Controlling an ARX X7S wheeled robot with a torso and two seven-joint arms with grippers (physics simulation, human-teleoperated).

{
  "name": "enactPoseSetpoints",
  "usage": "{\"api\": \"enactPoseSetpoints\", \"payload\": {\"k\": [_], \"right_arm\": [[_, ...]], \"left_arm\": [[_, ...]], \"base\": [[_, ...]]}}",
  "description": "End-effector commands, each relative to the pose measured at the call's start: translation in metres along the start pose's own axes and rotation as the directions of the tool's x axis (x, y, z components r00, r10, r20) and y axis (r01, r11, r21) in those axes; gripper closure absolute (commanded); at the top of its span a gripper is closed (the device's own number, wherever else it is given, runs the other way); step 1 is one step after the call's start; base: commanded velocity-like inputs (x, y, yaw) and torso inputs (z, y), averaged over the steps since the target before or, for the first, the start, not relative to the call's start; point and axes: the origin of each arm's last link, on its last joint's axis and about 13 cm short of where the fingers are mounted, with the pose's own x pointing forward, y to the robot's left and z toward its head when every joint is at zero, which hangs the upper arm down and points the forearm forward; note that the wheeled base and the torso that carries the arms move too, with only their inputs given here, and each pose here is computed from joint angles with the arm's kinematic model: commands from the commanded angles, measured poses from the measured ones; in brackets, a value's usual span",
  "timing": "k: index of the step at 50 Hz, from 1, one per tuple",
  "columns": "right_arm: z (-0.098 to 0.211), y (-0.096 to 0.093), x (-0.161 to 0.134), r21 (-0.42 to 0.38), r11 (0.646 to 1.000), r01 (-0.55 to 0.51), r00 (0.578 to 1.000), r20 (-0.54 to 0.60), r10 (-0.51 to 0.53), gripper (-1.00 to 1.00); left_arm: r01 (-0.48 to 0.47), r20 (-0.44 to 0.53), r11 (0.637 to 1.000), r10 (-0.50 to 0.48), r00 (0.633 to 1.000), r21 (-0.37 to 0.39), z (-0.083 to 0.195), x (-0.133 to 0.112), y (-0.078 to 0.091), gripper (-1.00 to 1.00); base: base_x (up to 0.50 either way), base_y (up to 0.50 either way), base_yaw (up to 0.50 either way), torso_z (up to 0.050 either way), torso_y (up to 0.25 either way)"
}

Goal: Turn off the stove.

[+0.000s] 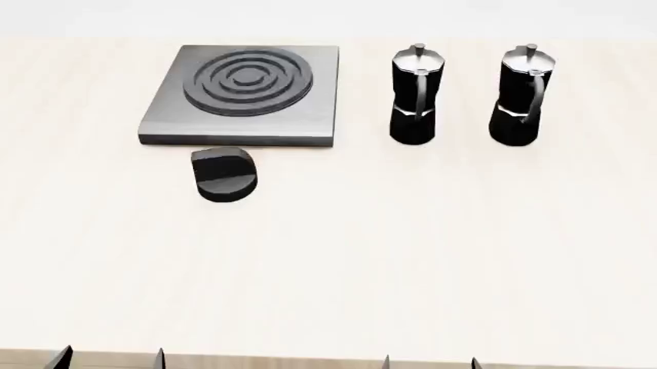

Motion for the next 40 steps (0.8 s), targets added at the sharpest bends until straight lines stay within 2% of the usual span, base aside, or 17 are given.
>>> {"api": "enactPoseSetpoints", "payload": {"k": [1,21,30,31,34,35,40], "right_arm": [[0.0,0.001,0.0,-0.003,1.0,-0.003,1.0,0.002,0.003,-1.0],[0.001,0.002,-0.001,-0.003,1.0,-0.007,1.0,0.0,0.007,-1.0],[0.004,0.003,-0.003,-0.024,1.0,0.007,1.0,0.004,-0.007,-1.0],[0.006,0.003,-0.004,-0.026,1.0,0.006,1.0,0.005,-0.006,-1.0],[0.012,0.003,-0.005,-0.024,1.0,0.004,1.0,0.018,-0.004,-1.0],[0.018,0.003,-0.007,-0.029,1.0,0.006,0.999,0.037,-0.005,-1.0],[0.031,0.002,-0.011,-0.05,0.999,0.02,0.998,0.061,-0.017,-1.0]], "left_arm": [[0.0,-0.003,1.0,0.0,1.0,0.0,0.0,0.001,0.0,-1.0],[-0.003,-0.004,1.0,0.004,1.0,0.018,-0.001,0.001,0.0,-1.0],[0.008,-0.027,1.0,-0.009,1.0,-0.026,0.001,0.0,0.0,-1.0],[-0.008,-0.011,1.0,0.008,1.0,-0.007,0.0,0.0,0.0,-1.0],[0.002,-0.011,1.0,-0.003,1.0,-0.019,0.005,-0.002,0.001,-1.0],[-0.006,0.031,1.0,0.006,1.0,-0.006,0.01,-0.004,0.002,-1.0],[-0.018,0.074,1.0,0.018,0.997,0.007,0.018,-0.007,0.003,-1.0]], "base": [[0.0,0.0,0.0,0.0,0.0],[0.0,0.0,0.0,0.0,0.0],[0.0,0.0,0.0,0.0,0.0],[0.0,0.0,0.0,0.0,0.0],[0.0,0.0,0.0,0.0,0.0],[0.0,0.0,0.0,0.0,0.0],[0.0,0.0,0.0,0.0,0.0]]}}
